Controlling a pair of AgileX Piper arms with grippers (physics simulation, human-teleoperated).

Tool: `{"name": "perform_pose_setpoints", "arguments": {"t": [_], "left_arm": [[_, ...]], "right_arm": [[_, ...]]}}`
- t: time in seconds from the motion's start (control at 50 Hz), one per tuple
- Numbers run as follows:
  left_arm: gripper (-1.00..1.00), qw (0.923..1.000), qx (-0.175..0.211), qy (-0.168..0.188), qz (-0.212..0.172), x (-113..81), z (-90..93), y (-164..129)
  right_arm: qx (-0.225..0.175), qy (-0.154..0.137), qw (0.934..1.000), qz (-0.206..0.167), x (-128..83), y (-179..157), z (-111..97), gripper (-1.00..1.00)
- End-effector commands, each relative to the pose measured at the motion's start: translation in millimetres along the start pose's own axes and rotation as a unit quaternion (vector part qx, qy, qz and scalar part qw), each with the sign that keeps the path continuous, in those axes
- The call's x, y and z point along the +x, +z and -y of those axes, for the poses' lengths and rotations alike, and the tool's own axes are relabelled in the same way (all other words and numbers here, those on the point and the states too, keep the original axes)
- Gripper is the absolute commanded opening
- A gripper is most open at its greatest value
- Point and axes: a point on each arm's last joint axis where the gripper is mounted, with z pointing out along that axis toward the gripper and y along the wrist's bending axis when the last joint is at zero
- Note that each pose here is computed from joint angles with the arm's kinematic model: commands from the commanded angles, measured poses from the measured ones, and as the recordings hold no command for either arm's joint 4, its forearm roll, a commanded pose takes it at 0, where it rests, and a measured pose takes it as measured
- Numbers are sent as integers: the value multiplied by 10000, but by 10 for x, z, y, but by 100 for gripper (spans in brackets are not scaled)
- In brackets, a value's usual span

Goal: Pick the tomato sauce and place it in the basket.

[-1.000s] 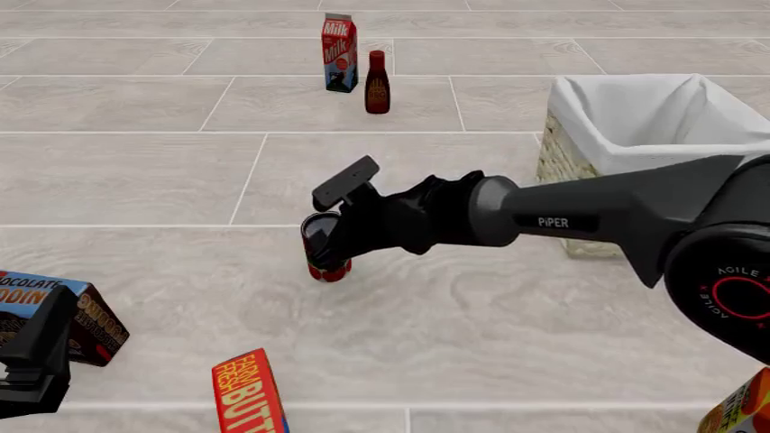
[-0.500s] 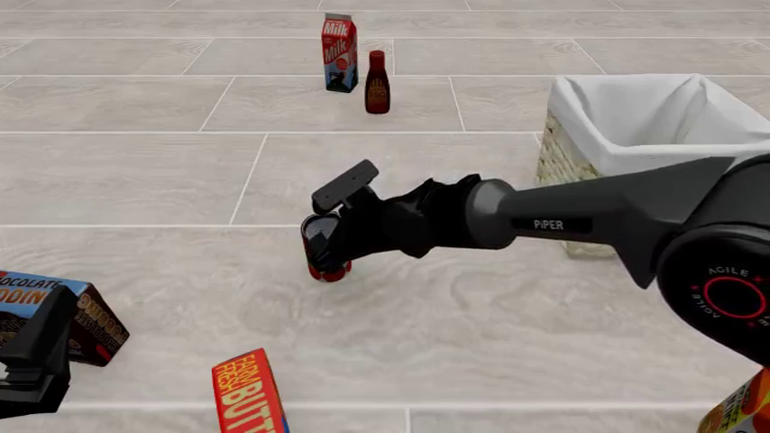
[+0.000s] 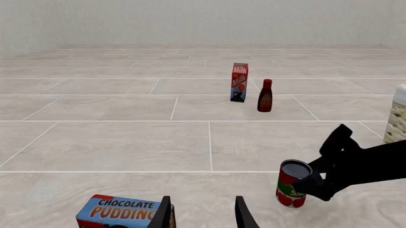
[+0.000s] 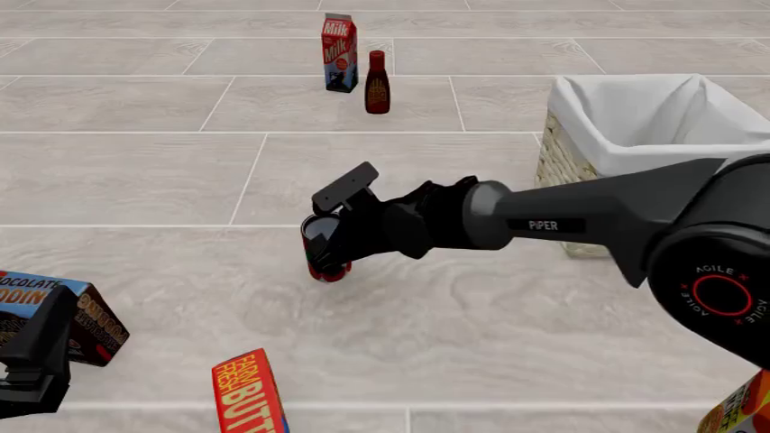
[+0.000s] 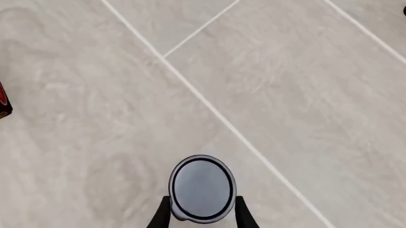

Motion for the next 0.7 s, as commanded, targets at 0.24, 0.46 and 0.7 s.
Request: {"name": "perform_pose_setpoints", "arguments": {"t": [0.24,0.46,0.7], "left_arm": [[100,10000,0,0,0,0,0,0],[100,10000,0,0,0,0,0,0],[100,10000,0,0,0,0,0,0]], "right_arm": [[29,-29,10000,0,24,29,34,-100],[61,-237,9996,134,13,-82,54,-100],[126,-360,9988,305,-88,-281,107,-100]]}}
